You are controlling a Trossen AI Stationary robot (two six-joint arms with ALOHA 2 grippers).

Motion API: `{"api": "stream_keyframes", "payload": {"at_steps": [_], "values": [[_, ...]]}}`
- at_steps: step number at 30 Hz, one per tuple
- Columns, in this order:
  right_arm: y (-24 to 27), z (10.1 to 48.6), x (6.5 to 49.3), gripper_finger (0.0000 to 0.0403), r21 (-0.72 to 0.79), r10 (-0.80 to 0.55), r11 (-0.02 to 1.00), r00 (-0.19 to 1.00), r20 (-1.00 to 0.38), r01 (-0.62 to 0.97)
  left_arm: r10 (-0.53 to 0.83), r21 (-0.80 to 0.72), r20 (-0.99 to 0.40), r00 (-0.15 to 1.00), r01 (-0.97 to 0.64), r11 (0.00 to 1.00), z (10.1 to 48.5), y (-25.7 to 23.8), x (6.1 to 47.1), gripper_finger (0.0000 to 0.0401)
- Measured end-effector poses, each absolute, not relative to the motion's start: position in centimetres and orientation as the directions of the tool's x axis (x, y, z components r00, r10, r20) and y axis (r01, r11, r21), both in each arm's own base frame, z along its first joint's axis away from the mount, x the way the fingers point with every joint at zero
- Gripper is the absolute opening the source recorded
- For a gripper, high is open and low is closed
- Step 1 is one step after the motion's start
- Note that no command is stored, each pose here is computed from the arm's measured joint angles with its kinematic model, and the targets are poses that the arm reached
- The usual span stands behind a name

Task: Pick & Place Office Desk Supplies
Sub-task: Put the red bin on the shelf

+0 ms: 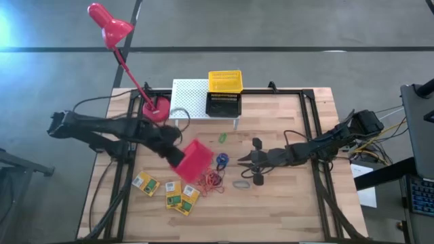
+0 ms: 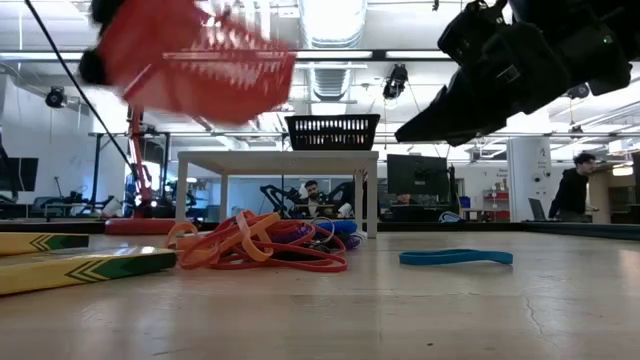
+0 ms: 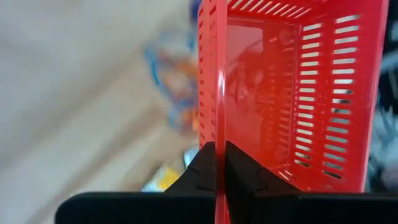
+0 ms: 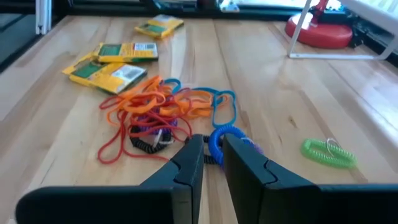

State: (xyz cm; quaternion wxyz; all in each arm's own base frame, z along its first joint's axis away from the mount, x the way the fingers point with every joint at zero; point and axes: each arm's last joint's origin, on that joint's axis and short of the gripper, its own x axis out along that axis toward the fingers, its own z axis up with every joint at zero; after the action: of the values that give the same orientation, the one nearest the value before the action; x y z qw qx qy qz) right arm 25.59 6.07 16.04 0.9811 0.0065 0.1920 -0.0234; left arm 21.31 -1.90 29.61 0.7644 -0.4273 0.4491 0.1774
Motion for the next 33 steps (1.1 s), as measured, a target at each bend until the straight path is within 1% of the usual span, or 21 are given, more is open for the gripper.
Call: {"api": "stream_keyframes", "payload": {"at_steps": [3, 5, 8, 11, 14, 16, 22, 26, 33], "values": [[6.1, 16.2, 25.7, 0.0057, 0.008, -0.041, 0.999, 0.933, -0.359, 0.047, 0.084, -0.418, -0.83, 0.551, -0.716, 0.559, 33.2, -0.1, 20.9, 0.0008], [6.1, 16.3, 25.7, 0.0056, 0.008, -0.041, 0.999, 0.935, -0.353, 0.047, 0.195, -0.374, -0.821, 0.536, -0.764, 0.525, 34.9, 1.8, 20.4, 0.0008], [6.1, 16.3, 25.7, 0.0053, 0.009, -0.041, 0.999, 0.936, -0.35, 0.047, 0.295, -0.356, -0.803, 0.517, -0.815, 0.457, 36.1, 5.3, 19.8, 0.0008], [6.1, 16.3, 25.7, 0.0052, 0.01, -0.041, 0.999, 0.936, -0.35, 0.048, 0.355, -0.321, -0.817, 0.454, -0.87, 0.373, 35.8, 9.0, 18.9, 0.0008], [6.1, 16.3, 25.7, 0.0052, 0.017, -0.041, 0.999, 0.936, -0.351, 0.05, 0.371, -0.296, -0.845, 0.385, -0.915, 0.275, 34.8, 12.1, 18.4, 0.0009], [6.1, 16.3, 25.7, 0.0052, 0.023, -0.041, 0.998, 0.936, -0.35, 0.052, 0.371, -0.301, -0.853, 0.366, -0.927, 0.223, 34.2, 13.7, 18.4, 0.0011], [6.1, 16.4, 25.7, 0.0052, 0.024, -0.04, 0.998, 0.938, -0.345, 0.052, 0.338, -0.328, -0.862, 0.377, -0.924, 0.195, 32.5, 16.1, 20.2, 0.0018], [6.1, 16.4, 25.7, 0.0052, 0.029, -0.04, 0.998, 0.939, -0.34, 0.053, 0.306, -0.309, -0.888, 0.343, -0.938, 0.155, 31.2, 16.9, 20.9, 0.0019], [6.1, 16.5, 25.8, 0.0052, 0.031, -0.04, 0.998, 0.941, -0.337, 0.053, 0.292, -0.298, -0.902, 0.317, -0.948, 0.109, 30.3, 17.8, 21.3, 0.0021]]}}
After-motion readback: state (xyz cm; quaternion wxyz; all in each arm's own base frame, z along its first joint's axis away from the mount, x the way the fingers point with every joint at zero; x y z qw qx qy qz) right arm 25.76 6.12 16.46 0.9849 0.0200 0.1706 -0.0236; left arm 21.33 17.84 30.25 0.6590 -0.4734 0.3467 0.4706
